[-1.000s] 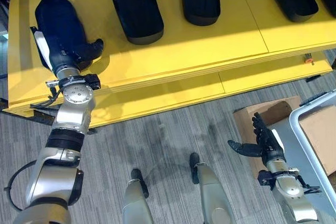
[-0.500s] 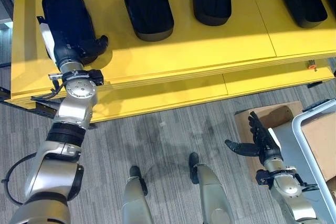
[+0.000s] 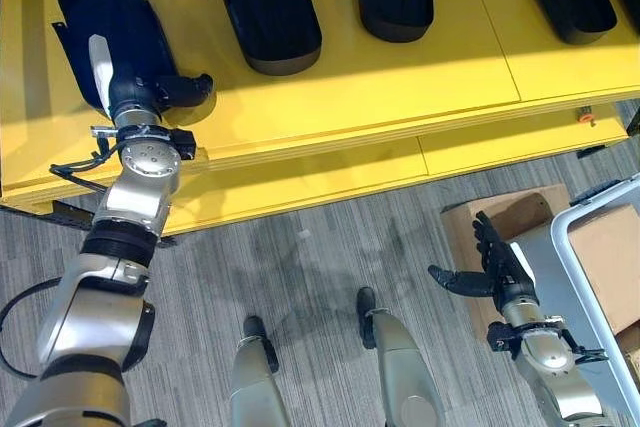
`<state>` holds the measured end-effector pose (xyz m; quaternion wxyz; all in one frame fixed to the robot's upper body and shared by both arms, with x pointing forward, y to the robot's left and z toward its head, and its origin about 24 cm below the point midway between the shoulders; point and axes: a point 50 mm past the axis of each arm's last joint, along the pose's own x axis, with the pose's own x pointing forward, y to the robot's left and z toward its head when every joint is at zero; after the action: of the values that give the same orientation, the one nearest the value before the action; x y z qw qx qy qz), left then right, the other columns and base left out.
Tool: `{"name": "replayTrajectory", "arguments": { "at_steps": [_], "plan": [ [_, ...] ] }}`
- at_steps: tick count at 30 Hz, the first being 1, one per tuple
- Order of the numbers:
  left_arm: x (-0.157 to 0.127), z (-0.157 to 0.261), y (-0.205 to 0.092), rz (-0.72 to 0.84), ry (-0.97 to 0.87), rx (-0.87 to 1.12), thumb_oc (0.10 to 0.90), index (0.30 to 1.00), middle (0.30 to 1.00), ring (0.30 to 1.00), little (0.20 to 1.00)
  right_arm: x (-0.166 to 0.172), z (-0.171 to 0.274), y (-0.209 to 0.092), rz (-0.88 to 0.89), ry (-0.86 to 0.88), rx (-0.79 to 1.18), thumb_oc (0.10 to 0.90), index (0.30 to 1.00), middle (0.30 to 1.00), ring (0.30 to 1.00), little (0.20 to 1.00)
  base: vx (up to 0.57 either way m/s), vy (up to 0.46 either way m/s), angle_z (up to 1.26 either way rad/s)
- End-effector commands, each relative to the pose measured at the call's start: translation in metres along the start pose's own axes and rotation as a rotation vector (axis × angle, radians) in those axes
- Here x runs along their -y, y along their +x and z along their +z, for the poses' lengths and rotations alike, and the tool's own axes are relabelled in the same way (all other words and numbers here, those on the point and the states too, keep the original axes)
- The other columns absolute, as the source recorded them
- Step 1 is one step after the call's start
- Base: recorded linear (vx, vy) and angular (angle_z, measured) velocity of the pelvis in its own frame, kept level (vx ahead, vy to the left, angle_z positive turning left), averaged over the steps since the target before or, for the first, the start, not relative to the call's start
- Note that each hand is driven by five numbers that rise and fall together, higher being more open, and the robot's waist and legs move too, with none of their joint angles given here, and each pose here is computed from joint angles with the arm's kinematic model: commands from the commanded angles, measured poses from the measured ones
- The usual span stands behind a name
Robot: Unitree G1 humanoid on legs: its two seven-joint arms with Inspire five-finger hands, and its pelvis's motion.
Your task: Move parts from the plastic box to the shelf.
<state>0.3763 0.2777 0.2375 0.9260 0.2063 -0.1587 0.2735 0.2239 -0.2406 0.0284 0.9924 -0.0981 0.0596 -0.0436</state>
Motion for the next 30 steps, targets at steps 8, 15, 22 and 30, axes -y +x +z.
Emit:
{"name": "replayTrajectory", "arguments": {
  "at_steps": [8,15,22,30],
  "plan": [
    [-0.028,0.029,0.023,0.104,-0.023,0.054,0.9,1.0,1.0,1.0,1.0,0.028,0.034,-0.001,-0.063,-0.051,0.158,0.9,1.0,1.0,1.0,1.0,0.0,0.003,-0.01],
    [-0.037,0.019,0.027,0.141,0.06,0.002,0.9,1.0,1.0,1.0,1.0,0.027,0.032,-0.003,-0.051,-0.053,0.147,0.9,1.0,1.0,1.0,1.0,0.0,0.002,-0.01],
    [-0.048,0.01,0.027,0.124,0.238,0.001,0.9,1.0,1.0,1.0,1.0,0.032,0.033,-0.004,-0.057,-0.063,0.143,0.9,1.0,1.0,1.0,1.0,0.0,0.0,0.0],
    [-0.062,0.016,0.029,0.095,0.42,0.052,0.9,1.0,1.0,1.0,1.0,0.036,0.033,-0.006,-0.064,-0.063,0.145,0.9,1.0,1.0,1.0,1.0,0.0,0.0,0.0]
  ]
}}
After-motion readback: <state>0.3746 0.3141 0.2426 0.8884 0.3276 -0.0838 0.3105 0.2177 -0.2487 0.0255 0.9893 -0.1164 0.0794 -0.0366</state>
